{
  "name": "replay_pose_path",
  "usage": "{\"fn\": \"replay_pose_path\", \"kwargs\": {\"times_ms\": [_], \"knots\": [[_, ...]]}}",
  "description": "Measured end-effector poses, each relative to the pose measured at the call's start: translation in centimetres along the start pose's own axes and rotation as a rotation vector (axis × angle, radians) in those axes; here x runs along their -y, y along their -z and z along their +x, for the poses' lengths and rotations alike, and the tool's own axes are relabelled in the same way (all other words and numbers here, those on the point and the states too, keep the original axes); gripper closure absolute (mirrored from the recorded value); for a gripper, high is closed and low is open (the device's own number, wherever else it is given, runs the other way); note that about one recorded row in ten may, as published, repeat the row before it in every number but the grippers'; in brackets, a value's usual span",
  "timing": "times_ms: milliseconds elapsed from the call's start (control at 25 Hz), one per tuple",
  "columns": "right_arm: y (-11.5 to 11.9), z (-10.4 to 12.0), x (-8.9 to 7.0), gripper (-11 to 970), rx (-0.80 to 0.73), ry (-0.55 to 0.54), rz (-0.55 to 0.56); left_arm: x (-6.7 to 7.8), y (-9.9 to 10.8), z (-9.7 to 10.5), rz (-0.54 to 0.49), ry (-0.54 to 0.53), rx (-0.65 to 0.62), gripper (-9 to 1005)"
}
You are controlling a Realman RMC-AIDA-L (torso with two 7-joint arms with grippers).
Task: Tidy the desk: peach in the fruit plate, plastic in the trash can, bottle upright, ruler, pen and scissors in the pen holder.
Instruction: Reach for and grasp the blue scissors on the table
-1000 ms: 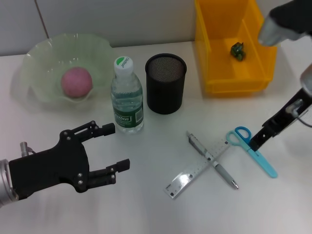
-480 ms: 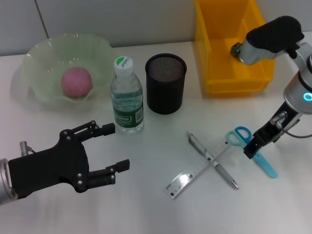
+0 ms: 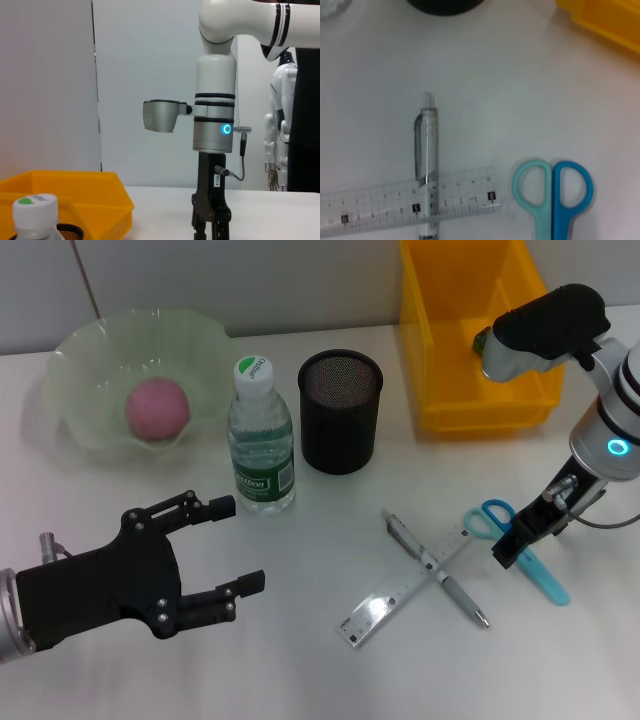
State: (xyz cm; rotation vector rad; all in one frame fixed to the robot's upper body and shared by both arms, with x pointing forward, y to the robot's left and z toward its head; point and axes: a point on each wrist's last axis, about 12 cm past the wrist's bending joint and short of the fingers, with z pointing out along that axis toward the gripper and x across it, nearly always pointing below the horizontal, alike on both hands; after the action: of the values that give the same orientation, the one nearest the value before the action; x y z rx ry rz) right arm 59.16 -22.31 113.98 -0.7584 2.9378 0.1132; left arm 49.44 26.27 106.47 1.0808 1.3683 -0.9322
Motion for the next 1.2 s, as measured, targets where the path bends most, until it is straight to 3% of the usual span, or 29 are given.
{"fn": "replay_pose_path", "kwargs": {"times_ms": [360,560,1200], "knots": [[-0.09,0.01,0.07,133,0.004,-0.003,0.002,-0.11,0.36,0.48,-0.015,0.017,-0.043,188],[-0.13,0.04,0.03,133,0.002,-0.004,0.004,-0.41,0.71,0.71,0.012,0.036,-0.136,188],[-1.01,-0.45,-0.39,133,0.009,0.0,0.01,-0.23,0.87,0.81,0.012,0.032,-0.143,188]]}}
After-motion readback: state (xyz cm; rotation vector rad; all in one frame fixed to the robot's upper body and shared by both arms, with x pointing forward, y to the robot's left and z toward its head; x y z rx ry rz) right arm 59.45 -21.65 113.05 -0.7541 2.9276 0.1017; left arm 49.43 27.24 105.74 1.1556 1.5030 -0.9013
